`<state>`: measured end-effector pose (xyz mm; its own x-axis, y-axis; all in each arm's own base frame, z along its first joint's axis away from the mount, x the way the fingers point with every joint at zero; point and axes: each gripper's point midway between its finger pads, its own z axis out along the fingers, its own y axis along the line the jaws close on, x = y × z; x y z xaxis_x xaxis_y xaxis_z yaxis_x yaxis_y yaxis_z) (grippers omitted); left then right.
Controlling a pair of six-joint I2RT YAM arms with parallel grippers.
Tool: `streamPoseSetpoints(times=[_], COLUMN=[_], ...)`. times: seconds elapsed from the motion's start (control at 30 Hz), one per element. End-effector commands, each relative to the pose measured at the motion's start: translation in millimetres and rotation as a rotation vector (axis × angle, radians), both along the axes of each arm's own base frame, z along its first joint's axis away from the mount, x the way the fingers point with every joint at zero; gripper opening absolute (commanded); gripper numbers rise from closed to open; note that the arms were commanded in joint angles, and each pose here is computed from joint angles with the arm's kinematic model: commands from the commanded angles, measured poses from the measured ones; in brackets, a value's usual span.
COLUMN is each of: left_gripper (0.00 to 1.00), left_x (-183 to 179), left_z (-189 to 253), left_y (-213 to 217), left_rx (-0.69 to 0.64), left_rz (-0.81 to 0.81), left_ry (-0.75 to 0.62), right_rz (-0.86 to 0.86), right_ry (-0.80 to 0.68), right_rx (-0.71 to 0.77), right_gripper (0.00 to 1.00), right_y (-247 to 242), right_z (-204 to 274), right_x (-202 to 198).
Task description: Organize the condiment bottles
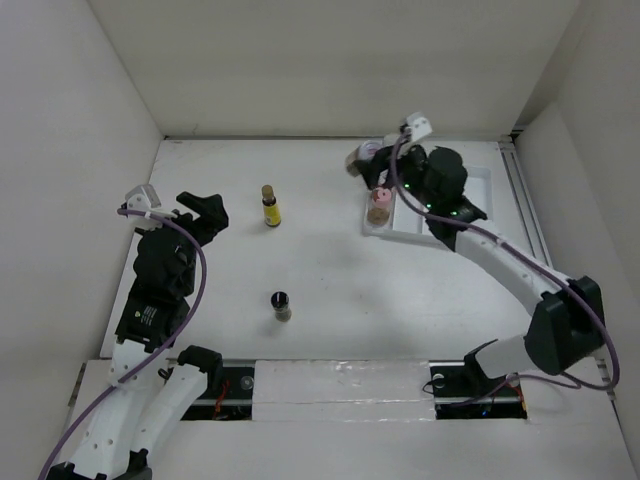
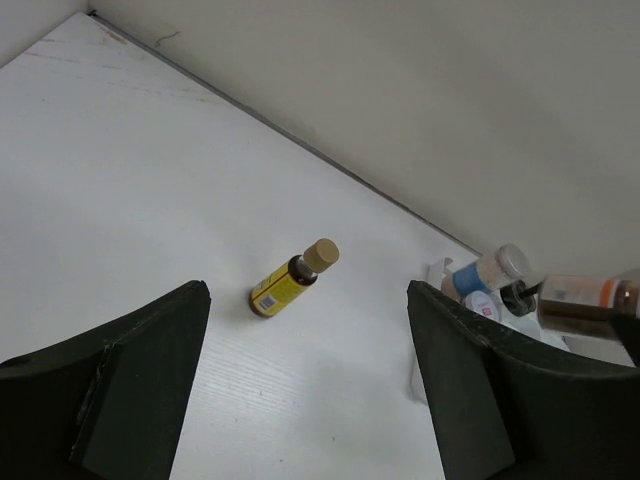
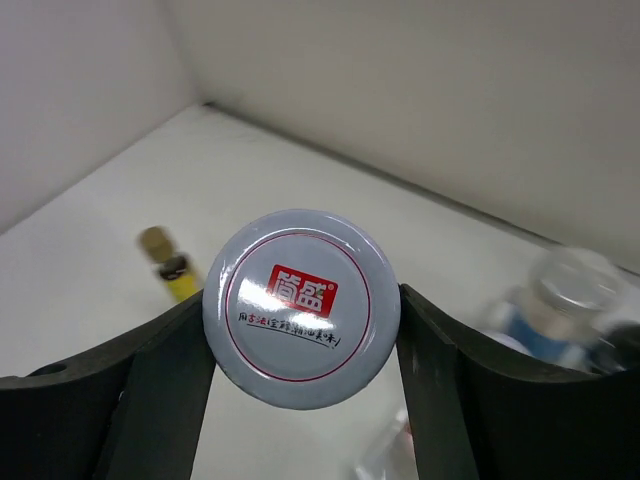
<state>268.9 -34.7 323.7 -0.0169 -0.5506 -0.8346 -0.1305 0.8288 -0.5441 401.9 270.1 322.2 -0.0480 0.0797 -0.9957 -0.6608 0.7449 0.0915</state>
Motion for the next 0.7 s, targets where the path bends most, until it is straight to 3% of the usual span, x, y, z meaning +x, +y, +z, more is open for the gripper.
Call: streamPoseSetpoints(times=[0.0,0.17,0.27,0.67], left_gripper=[0.75,0.75,0.75,0.75], left_x=[-0.7,1.4,3.3,6.0], left_z=[23.8,20.9,18.6,18.3], left_y=[-3.1,-7.3,-9.5,-10.1], left_rx=[-0.009,0.002,0.004,0.013], left_rz=[-0.021,-0.043,-0.052,-0.053], left_ry=[-0.079,-0.068,-0.059,-0.059], right_rz=[-0.183,-0.386,-0.440,-0.493], right_ry=[-0.053,0.016,0.076,0.189], right_rx=[0.114,0.088,0.062,0.022], right_gripper=[0.42,0.42,0.42,0.41], right_y=[-57.0,-139.4,-159.4,-181.7], right_z=[25.9,-9.6,-39.5,-102.6], right_x=[10.3,46.5,69.4,136.2])
